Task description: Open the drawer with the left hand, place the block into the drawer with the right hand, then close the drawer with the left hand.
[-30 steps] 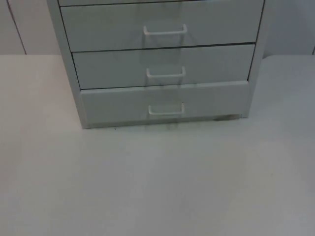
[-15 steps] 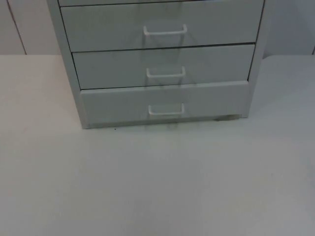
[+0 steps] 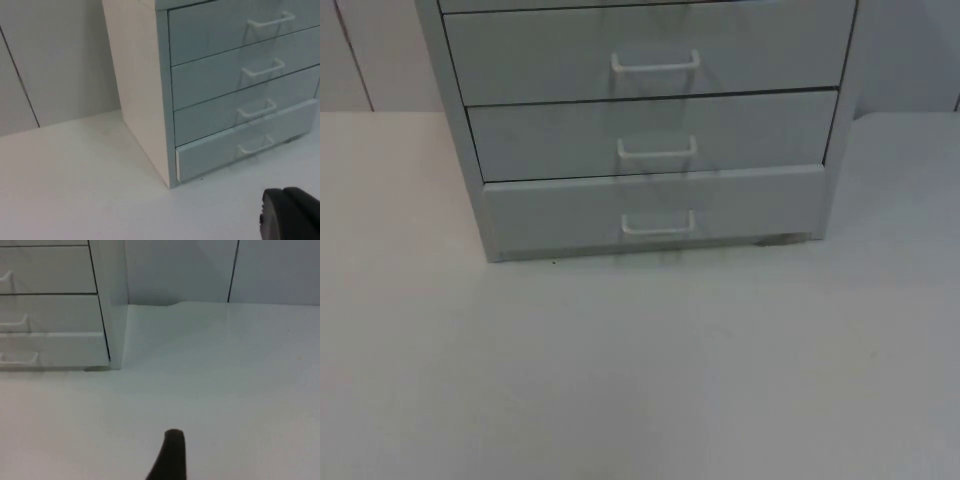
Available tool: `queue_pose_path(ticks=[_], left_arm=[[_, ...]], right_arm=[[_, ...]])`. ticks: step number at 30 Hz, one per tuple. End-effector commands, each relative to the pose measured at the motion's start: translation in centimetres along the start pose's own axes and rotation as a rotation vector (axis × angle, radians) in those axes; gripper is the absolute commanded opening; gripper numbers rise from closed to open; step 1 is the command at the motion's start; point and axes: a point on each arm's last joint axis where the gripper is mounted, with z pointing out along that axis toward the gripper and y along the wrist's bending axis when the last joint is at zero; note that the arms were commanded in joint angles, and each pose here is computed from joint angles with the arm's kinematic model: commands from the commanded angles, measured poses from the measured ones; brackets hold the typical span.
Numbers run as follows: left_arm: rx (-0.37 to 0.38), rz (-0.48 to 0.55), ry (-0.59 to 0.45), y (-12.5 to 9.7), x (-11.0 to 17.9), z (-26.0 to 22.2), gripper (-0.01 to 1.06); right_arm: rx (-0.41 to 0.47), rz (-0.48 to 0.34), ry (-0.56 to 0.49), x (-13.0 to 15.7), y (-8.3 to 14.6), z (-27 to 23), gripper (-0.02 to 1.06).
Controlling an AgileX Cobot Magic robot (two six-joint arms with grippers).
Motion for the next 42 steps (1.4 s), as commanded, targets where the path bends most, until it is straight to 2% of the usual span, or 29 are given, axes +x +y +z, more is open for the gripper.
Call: queue_pose_path(ticks=[1,6,11,21,25,28,30,33,42], left_arm=[[-0.013,-0.009,-0.012,0.1,0.8,-0.5,0.0],[-0.03,-0.006,0.064,0.3,1.5,-0.5,0.0],[-0.025,-0.01,0.064,0.2,1.5,-0.5,0.0],[-0.003,-0.035,0.083,0.0,1.6,-0.6,0.0],[-0.013,-0.044,0.122,0.1,1.9,-0.7,0.0],[-0.042,-0.034,0.214,0.4,2.7,-0.9,0.0],[-0.069,-0.042,0.241,0.6,3.0,-0.9,0.0],[-0.091,-0.042,0.23,0.8,3.0,-0.7,0.0],[-0.083,-0.036,0.225,0.7,3.2,-0.3,0.0]], right_arm=[[0.008,0.023,0.0,0.9,0.0,0.1,0.72],[0.005,0.048,0.045,1.6,0.0,0.8,0.72],[0.048,0.023,0.084,2.1,-0.4,0.9,0.72],[0.036,0.015,0.102,2.4,-0.3,1.3,0.72],[0.036,0.015,0.102,2.4,-0.3,1.3,0.72],[0.036,0.015,0.102,2.4,-0.3,1.3,0.72],[0.036,0.013,0.102,2.4,-0.3,1.3,0.72],[0.036,0.013,0.102,2.4,-0.3,1.3,0.72],[0.036,0.011,0.102,2.4,-0.3,1.3,0.72]])
